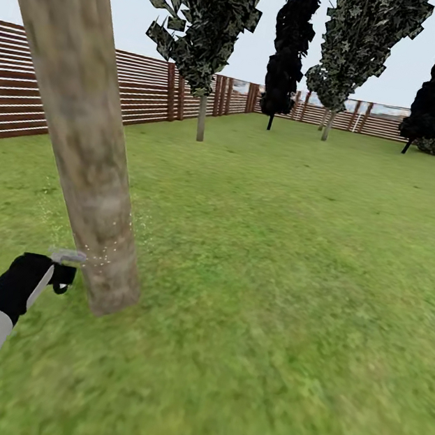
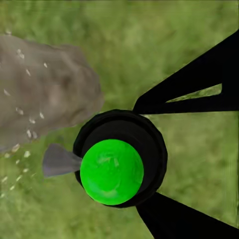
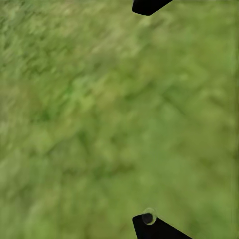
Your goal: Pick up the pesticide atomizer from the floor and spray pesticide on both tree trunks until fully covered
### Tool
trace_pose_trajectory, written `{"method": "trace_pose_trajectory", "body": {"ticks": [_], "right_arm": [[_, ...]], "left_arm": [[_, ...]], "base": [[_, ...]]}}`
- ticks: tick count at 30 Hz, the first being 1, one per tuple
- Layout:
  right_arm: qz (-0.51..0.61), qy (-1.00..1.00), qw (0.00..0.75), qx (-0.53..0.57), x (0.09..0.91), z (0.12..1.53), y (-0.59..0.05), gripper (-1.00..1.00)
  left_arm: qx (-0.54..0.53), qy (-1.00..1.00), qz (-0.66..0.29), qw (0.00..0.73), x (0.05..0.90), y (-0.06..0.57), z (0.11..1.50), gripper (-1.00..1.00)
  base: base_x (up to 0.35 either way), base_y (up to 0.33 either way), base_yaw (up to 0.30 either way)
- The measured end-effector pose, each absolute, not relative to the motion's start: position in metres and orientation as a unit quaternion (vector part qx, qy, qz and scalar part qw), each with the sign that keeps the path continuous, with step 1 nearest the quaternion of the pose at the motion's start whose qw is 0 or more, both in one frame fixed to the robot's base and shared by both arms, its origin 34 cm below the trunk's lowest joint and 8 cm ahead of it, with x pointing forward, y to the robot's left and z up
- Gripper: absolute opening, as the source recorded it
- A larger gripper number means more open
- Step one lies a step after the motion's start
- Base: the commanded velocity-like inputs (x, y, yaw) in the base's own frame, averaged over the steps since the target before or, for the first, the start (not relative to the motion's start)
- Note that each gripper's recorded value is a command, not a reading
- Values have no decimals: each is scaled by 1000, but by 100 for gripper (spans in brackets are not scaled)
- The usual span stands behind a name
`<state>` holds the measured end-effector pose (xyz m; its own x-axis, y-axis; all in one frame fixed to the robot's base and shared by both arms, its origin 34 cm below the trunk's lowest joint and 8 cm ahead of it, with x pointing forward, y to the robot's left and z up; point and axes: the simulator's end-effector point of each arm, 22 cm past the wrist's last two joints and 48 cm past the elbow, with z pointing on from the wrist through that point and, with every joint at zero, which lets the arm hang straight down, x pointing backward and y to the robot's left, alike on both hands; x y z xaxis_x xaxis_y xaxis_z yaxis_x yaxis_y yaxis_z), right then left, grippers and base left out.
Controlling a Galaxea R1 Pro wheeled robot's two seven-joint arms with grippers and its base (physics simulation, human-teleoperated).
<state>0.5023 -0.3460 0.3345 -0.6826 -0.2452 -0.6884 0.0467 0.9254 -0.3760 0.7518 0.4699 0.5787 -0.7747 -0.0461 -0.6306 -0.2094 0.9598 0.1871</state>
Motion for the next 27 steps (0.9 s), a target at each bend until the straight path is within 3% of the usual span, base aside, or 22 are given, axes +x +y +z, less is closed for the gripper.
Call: {"method": "trace_pose_trajectory", "body": {"ticks": [2, 6, 11, 18, 27], "right_arm": [[-185, 899, 394, -55, 502, 334, -346, 100], [-186, 898, 394, -54, 502, 334, -347, 100], [-186, 898, 394, -54, 502, 335, -347, 100], [-186, 898, 394, -53, 502, 335, -347, 100], [-187, 898, 395, -52, 502, 335, -348, 100]], "left_arm": [[-72, 932, 125, 332, 751, 481, 584, -100], [-53, 939, 87, 330, 771, 445, 602, -100], [-73, 936, 122, 323, 763, 507, 630, -100], [-67, 930, 118, 342, 775, 501, 648, -100], [-58, 932, 120, 336, 777, 495, 650, -100]], "base": [[0, 0, 0], [0, 0, 0], [0, 0, 0], [1, -11, 192], [93, -248, 12]]}}
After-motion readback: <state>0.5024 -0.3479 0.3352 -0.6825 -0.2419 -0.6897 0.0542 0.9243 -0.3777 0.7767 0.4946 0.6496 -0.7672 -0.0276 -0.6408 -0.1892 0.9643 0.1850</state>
